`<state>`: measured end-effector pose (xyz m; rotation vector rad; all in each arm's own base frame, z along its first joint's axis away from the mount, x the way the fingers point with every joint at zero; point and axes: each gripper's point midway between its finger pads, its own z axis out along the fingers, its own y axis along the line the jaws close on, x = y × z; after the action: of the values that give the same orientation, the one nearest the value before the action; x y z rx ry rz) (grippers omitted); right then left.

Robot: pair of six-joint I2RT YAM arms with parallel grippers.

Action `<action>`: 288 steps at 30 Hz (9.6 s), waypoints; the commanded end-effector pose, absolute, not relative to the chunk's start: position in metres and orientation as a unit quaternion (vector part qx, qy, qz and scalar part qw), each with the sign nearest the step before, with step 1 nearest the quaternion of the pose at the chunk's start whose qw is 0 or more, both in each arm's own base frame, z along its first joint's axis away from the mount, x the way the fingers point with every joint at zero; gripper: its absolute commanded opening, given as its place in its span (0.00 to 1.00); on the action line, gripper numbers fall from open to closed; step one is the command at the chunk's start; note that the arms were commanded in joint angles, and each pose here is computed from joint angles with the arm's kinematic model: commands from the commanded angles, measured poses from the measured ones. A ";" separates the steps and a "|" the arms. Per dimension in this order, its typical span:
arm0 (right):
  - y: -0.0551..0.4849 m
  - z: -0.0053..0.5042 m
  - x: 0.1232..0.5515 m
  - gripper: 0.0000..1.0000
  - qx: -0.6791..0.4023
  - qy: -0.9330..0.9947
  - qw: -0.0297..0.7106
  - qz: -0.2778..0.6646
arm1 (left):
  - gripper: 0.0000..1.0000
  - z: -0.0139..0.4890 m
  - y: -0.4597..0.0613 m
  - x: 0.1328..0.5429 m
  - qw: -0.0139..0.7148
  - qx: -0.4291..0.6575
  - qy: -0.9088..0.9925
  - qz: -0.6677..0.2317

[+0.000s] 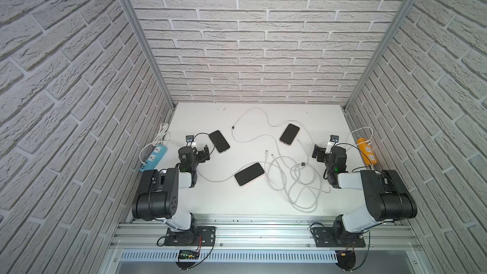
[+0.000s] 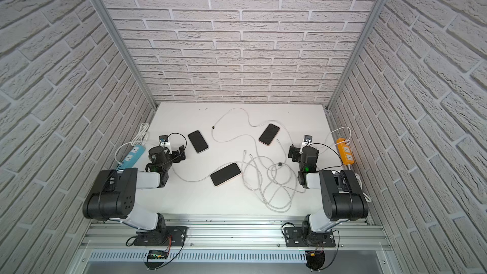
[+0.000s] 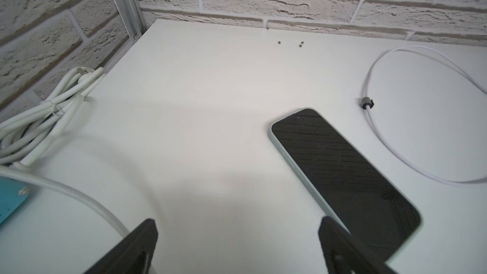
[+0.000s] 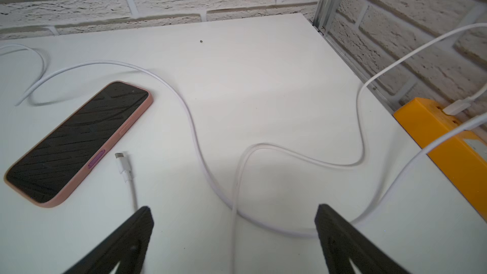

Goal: Plug the charging cable into the phone
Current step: Pick up the phone at the center of the board, then pick up the charging cable from the center of the board, then insert the charging cable into the phone.

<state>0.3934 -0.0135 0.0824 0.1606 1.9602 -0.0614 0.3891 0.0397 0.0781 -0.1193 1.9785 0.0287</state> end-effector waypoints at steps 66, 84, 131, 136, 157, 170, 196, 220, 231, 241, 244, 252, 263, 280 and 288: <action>0.129 0.158 0.346 0.85 -0.048 0.937 0.313 0.146 | 0.98 0.083 -0.035 0.462 0.116 -0.310 0.941 0.067; 0.141 0.145 0.341 1.00 -0.061 0.943 0.288 0.154 | 0.98 0.031 -0.060 0.467 0.084 -0.314 0.945 0.022; 0.296 0.089 0.333 0.43 -0.126 0.963 0.150 0.186 | 0.00 0.140 -0.054 0.436 0.197 -0.324 0.919 -0.104; 0.300 0.072 0.340 0.39 -0.109 0.969 0.133 0.175 | 0.00 0.152 -0.055 0.422 0.204 -0.322 0.917 -0.116; 0.287 0.027 0.376 0.32 -0.032 0.980 0.139 0.136 | 0.00 0.157 -0.056 0.409 0.208 -0.319 0.916 -0.126; 0.290 0.009 0.379 0.21 -0.008 0.981 0.121 0.154 | 0.00 0.153 -0.056 0.408 0.202 -0.319 0.918 -0.125; 0.320 0.229 0.361 0.03 -0.241 0.850 0.322 0.341 | 0.00 0.208 -0.069 0.410 0.240 -0.306 0.903 -0.183; 0.364 0.257 0.192 0.03 -0.386 0.761 0.230 0.467 | 0.00 0.297 -0.161 0.360 0.301 -0.206 0.881 -0.302; 0.389 0.254 0.223 0.03 -0.338 0.787 0.226 0.464 | 0.00 0.298 -0.168 0.350 0.306 -0.207 0.878 -0.303; 0.411 0.255 0.248 0.03 -0.309 0.788 0.239 0.475 | 0.00 0.286 -0.164 0.346 0.302 -0.231 0.876 -0.298; 0.414 0.252 0.252 0.03 -0.306 0.791 0.236 0.474 | 0.00 0.285 -0.163 0.345 0.302 -0.231 0.876 -0.296; 0.418 0.244 0.254 0.03 -0.303 0.795 0.227 0.473 | 0.00 0.281 -0.161 0.345 0.302 -0.233 0.878 -0.290; 0.419 0.242 0.259 0.03 -0.297 0.798 0.225 0.474 | 0.00 0.275 -0.160 0.341 0.296 -0.232 0.881 -0.286; 0.420 0.240 0.266 0.03 -0.277 0.801 0.214 0.486 | 0.00 0.269 -0.161 0.337 0.292 -0.230 0.882 -0.292; 0.426 0.246 0.270 0.03 -0.262 0.799 0.200 0.504 | 0.00 0.262 -0.159 0.335 0.293 -0.226 0.884 -0.285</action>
<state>0.2552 0.4142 0.2163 -0.7472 2.3463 1.3535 0.3359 -0.1533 0.2456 -0.6539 2.4098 -0.6938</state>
